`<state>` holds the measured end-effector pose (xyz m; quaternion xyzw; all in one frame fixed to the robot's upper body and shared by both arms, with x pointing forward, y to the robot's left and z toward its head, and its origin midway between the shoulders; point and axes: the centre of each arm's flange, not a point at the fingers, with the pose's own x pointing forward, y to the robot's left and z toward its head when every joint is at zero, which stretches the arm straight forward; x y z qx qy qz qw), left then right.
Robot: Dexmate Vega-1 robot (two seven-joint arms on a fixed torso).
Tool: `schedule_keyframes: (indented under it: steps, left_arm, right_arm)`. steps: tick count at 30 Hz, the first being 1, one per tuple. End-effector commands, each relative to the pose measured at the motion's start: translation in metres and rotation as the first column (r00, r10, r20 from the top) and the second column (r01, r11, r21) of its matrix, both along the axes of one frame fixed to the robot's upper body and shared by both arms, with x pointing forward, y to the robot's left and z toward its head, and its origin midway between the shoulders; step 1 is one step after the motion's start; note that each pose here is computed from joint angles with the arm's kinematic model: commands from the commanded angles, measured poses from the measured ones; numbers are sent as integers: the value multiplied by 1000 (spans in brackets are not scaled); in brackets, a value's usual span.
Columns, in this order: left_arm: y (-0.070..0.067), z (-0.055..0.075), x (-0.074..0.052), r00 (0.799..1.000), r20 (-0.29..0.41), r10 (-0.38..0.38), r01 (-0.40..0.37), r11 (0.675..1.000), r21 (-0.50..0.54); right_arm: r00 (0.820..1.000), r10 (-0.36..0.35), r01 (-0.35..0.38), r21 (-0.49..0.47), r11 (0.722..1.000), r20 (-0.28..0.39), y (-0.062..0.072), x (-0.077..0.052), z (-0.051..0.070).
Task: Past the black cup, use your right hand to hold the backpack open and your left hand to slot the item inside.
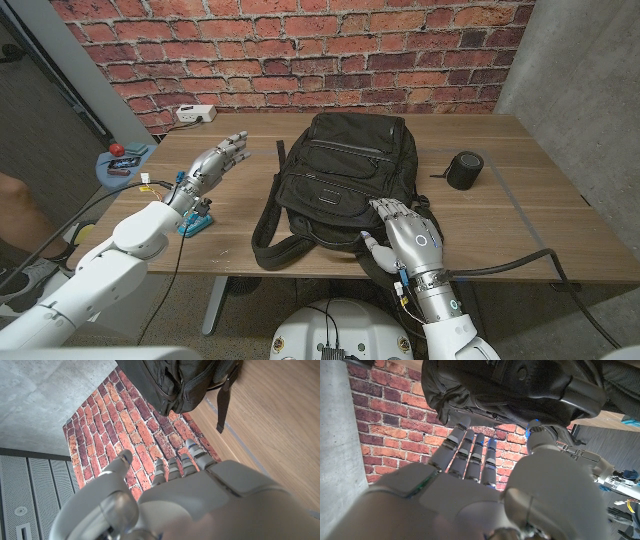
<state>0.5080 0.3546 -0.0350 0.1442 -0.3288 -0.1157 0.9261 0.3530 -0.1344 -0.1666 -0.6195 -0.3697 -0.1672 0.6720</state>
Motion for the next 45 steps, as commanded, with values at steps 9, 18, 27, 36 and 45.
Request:
schedule_keyframes:
  steps: [9,18,27,36,45]
  left_arm:
    - [-4,0,-4,1000,10,2,-2,1000,-3]
    - [-6,1,-1,1000,10,-5,5,1000,-1]
    - [-9,4,4,1000,16,-14,14,1000,-1]
    - [-12,5,3,1000,23,-9,9,1000,-4]
    - [-15,1,-1,1000,24,-3,3,1000,-14]
  right_arm:
    - [994,30,-26,-33,999,109,-7,16,-14]
    - [990,21,-15,-40,999,136,-7,24,-18]
    - [987,23,-14,-56,998,158,-3,28,-22]
    - [983,22,-11,-60,998,181,-9,33,-20]
    - [981,29,-17,-66,998,192,-16,38,-17]
